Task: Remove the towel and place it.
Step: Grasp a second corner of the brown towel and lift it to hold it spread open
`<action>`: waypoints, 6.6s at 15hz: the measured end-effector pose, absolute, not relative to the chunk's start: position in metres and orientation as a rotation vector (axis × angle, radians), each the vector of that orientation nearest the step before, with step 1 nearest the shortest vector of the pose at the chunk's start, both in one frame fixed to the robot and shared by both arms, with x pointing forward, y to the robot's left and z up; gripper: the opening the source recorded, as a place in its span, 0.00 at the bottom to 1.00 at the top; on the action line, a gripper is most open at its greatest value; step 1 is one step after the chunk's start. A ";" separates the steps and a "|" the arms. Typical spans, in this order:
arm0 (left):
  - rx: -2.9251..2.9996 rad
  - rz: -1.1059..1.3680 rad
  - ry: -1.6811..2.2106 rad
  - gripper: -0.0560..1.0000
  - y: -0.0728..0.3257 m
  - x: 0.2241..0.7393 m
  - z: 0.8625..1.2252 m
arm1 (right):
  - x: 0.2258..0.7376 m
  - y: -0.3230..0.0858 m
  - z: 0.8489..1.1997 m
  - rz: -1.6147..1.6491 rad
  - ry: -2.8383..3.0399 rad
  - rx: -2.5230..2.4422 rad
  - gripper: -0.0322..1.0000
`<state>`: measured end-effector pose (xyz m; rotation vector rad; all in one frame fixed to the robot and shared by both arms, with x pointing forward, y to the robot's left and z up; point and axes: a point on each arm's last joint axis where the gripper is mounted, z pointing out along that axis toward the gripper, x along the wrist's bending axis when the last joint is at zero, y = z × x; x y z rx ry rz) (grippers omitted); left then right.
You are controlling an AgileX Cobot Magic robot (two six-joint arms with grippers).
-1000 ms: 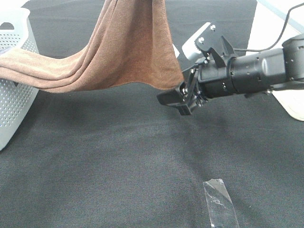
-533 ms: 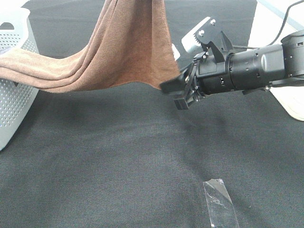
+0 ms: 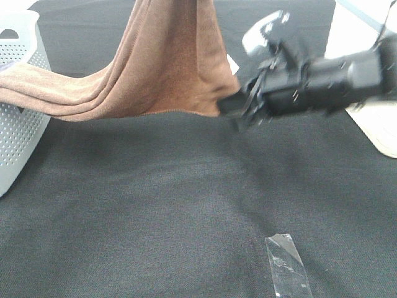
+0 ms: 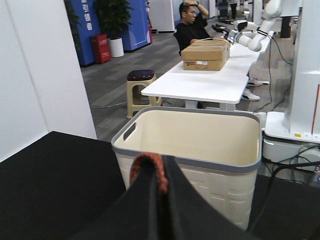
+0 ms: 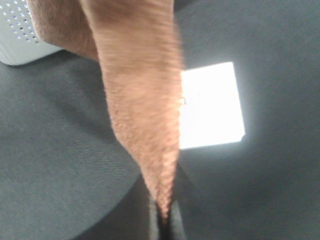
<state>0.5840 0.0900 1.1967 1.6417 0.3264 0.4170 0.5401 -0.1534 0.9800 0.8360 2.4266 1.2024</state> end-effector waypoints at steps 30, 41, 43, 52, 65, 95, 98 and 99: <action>0.799 0.628 0.916 0.05 0.130 0.655 1.296 | 0.622 -0.196 1.311 0.327 1.504 0.075 0.03; 0.732 0.707 0.850 0.05 0.150 0.731 1.254 | 0.712 -0.199 1.269 0.462 1.237 0.089 0.03; 0.727 0.721 0.829 0.05 0.160 0.740 1.248 | 0.722 -0.197 1.267 0.497 1.179 0.092 0.03; 0.812 0.865 0.687 0.05 0.164 0.747 1.240 | 0.736 -0.210 1.261 0.633 1.127 0.202 0.03; 0.899 1.020 0.578 0.05 0.160 0.757 1.220 | 0.739 -0.215 1.257 0.833 1.157 0.374 0.03; 1.374 0.926 1.008 0.05 0.175 0.780 1.097 | 0.715 -0.207 1.194 0.744 2.058 0.610 0.03; 1.431 0.873 1.065 0.05 0.182 0.742 1.105 | 0.708 -0.207 1.185 0.704 2.180 0.631 0.03; 1.447 0.852 1.063 0.05 0.184 0.726 1.112 | 0.703 -0.207 1.184 0.686 2.229 0.637 0.03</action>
